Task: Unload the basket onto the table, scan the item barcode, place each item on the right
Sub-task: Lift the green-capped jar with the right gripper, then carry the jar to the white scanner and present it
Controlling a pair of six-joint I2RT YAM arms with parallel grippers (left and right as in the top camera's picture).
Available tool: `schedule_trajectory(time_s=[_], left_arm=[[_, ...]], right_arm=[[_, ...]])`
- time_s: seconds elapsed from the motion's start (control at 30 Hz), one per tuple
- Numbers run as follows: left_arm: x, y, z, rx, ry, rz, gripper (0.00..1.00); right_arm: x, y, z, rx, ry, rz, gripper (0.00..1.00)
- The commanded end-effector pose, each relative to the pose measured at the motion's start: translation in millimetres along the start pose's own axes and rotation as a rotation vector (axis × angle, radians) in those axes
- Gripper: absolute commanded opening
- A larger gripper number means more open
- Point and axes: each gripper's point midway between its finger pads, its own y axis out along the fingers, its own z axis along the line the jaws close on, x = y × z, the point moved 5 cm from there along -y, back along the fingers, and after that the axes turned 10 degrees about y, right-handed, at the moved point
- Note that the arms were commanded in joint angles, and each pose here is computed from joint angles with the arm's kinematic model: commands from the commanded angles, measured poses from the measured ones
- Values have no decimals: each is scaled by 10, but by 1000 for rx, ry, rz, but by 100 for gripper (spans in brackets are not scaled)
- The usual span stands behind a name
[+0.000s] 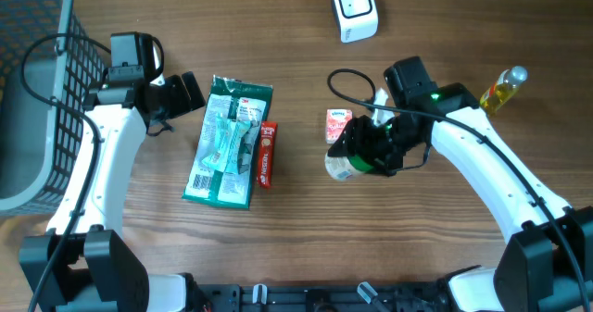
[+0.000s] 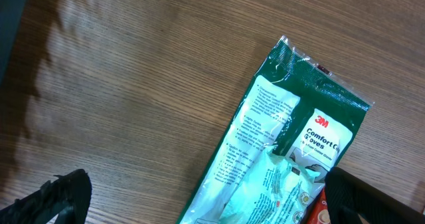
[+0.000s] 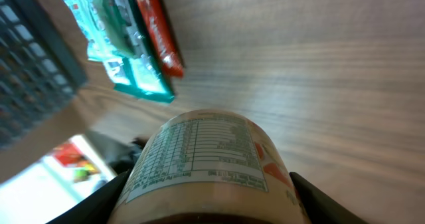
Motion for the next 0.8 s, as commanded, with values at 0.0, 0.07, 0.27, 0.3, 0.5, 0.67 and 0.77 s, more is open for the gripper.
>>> schedule_trajectory(time_s=[0.0, 0.07, 0.27, 0.3, 0.5, 0.67, 0.77], left_arm=[[26, -28, -4, -8, -8, -10, 100], [26, -28, -4, -9, -7, -10, 100], [26, -28, -4, -8, -8, -10, 100], [26, -28, -4, -8, -7, -10, 100], [26, -28, -4, -8, -8, -10, 100], [26, -28, -4, -8, -8, -10, 100], [26, -28, -4, -8, -8, -10, 100]], right_arm=[[-146, -95, 137, 71, 296, 89, 40], [-211, -107, 185, 105, 300, 146, 40], [-439, -208, 393, 259, 294, 365, 36], [-439, -207, 393, 259, 294, 365, 36], [-465, -226, 419, 278, 297, 393, 36], [-372, -178, 367, 236, 274, 308, 36], [163, -102, 31, -22, 217, -148, 32]])
